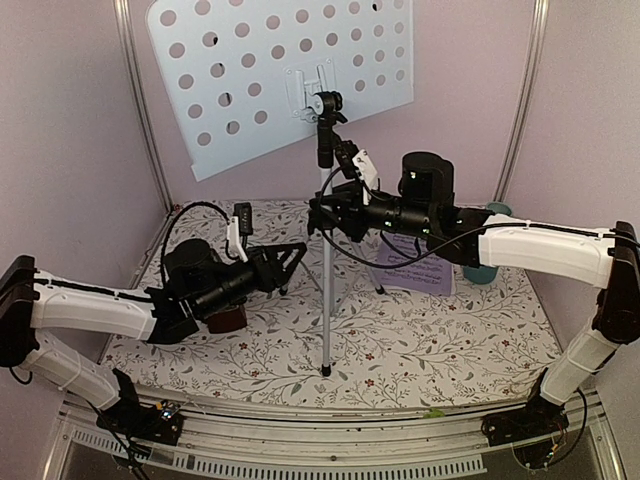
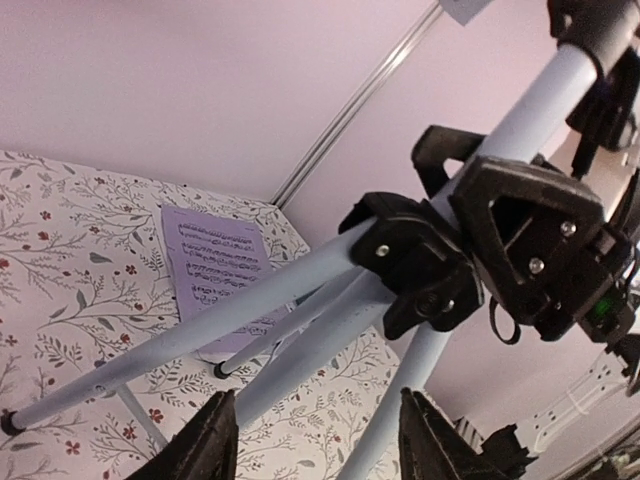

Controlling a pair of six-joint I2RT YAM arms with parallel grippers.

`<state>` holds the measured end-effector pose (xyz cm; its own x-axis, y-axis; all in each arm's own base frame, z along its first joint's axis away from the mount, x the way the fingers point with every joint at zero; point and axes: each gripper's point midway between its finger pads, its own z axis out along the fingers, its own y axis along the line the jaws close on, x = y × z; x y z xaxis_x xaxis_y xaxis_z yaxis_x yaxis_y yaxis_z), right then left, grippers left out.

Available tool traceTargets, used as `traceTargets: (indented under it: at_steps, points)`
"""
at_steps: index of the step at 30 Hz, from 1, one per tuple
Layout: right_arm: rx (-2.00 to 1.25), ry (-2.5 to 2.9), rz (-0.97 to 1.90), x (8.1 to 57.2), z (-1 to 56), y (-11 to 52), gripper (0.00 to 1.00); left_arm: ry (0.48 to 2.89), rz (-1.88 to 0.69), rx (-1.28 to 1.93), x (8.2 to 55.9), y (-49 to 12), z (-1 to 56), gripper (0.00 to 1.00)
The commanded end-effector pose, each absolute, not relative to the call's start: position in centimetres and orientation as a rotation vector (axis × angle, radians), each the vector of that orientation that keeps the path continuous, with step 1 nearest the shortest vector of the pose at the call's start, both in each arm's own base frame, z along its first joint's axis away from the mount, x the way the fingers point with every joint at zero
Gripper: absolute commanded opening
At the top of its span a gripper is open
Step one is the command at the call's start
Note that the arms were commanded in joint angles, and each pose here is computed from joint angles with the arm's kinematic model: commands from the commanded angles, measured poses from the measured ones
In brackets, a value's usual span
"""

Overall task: Set up the instrument practice props
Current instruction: Screw the knob on the music stand.

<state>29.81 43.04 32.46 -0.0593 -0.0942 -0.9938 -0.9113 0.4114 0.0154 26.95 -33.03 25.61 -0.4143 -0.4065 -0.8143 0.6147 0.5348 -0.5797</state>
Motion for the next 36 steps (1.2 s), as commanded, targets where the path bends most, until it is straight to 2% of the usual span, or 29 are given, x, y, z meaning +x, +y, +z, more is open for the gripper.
traceTargets:
  at_steps: [1, 7, 18, 36]
  points:
    - [-1.107, 1.820, 0.852, 27.7, 21.2, 43.3, 0.00, 1.646, -1.403, -0.112, 27.2, -32.0, 26.6, 0.55]
    - [-1.106, 1.820, 0.843, 27.6, 21.3, 43.0, 0.00, 1.609, -1.639, -0.313, 26.9, -33.3, 27.9, 0.54]
    - [-1.096, 1.840, 0.828, 27.3, 20.4, 42.2, 0.00, 1.571, -1.838, -0.600, 26.7, -36.2, 29.1, 0.54]
    - [-1.094, 1.848, 0.841, 27.2, 20.0, 42.2, 0.00, 1.466, -1.881, -0.719, 27.4, -36.7, 31.0, 0.53]
